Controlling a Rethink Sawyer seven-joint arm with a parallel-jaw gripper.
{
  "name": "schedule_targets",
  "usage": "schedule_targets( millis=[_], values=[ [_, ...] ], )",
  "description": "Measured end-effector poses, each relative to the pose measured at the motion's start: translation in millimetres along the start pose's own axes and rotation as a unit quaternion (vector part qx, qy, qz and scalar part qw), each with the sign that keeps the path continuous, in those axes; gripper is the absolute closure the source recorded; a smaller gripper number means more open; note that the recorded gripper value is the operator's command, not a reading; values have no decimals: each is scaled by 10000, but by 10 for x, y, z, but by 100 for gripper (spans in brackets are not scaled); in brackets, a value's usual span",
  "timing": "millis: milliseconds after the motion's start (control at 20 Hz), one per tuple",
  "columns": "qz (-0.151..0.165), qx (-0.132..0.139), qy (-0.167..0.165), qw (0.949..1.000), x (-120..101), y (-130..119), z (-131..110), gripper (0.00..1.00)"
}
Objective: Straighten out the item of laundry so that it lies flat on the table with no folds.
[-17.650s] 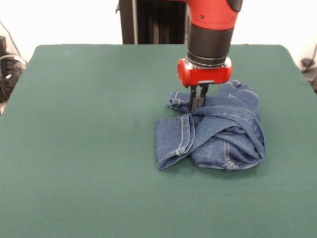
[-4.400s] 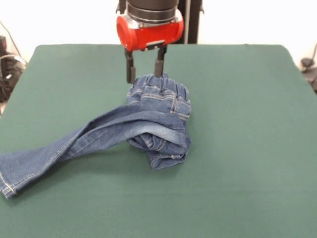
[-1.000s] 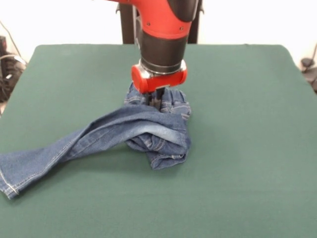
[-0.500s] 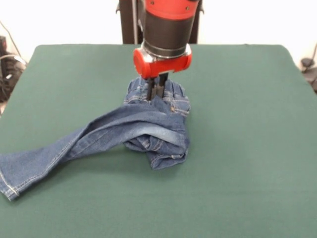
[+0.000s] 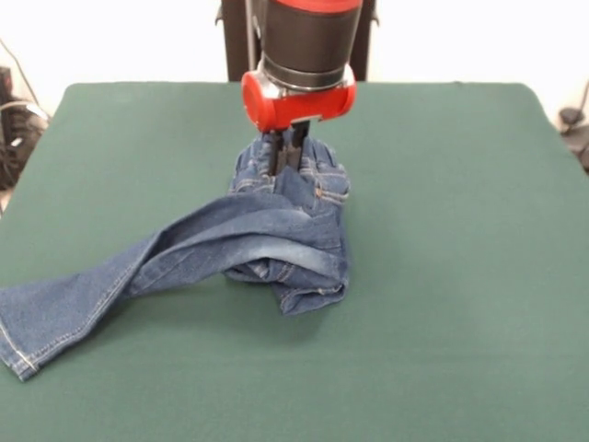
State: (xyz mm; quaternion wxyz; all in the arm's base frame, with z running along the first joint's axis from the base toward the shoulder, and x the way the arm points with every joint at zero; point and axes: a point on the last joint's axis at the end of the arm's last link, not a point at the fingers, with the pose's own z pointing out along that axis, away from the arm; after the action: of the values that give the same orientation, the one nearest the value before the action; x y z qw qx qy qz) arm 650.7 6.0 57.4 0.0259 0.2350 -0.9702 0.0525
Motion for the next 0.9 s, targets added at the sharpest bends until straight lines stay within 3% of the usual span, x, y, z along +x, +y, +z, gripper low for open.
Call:
schedule_targets(
  millis=[400,900],
  values=[
    [-3,-124,254,9996,-2,-6,-187,100],
    [-35,-275,627,9976,-144,-42,-675,100]
  ],
)
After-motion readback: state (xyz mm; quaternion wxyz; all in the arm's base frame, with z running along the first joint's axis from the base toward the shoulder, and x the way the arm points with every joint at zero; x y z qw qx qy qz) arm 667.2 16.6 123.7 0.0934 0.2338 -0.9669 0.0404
